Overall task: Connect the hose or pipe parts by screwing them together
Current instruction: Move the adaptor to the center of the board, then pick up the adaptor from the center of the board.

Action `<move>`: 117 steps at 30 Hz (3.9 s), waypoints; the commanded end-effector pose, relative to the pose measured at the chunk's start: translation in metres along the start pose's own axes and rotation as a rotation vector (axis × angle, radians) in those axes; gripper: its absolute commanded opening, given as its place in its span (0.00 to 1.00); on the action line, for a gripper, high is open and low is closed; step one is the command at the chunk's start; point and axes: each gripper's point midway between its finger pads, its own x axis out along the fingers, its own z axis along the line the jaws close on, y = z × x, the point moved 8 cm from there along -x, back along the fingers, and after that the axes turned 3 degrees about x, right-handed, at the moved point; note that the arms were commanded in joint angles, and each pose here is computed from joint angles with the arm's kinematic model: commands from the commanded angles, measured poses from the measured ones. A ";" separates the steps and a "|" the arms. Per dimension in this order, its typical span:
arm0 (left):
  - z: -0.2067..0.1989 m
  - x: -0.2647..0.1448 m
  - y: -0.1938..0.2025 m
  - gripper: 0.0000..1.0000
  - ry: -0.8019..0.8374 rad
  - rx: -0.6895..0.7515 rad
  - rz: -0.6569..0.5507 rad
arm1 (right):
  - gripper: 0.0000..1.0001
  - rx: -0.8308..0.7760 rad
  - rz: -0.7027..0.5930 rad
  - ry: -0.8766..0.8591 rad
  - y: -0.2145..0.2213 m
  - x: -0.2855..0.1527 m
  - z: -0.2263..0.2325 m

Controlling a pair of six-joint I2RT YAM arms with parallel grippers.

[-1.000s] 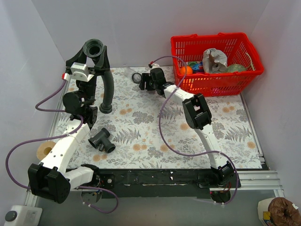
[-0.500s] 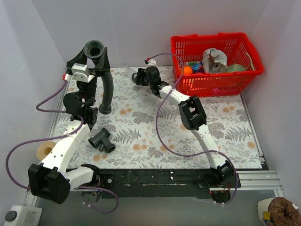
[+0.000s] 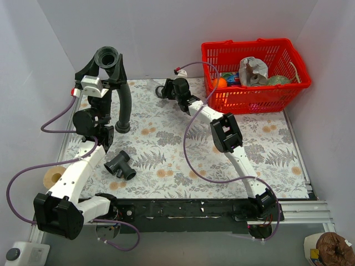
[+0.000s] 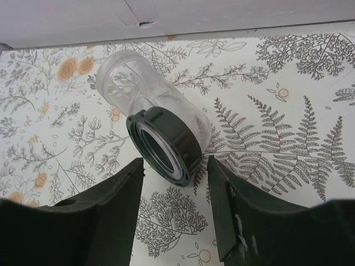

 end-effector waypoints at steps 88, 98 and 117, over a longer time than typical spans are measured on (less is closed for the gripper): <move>-0.126 -0.106 0.031 0.00 1.254 -0.336 0.298 | 0.66 0.066 0.334 0.657 -0.007 -0.421 -0.112; -0.124 -0.105 0.024 0.00 1.239 -0.311 0.285 | 0.93 0.030 0.183 0.510 -0.027 -0.374 -0.105; -0.116 -0.103 0.018 0.00 1.172 -0.214 0.274 | 0.98 -0.177 0.381 0.125 0.015 -0.288 -0.106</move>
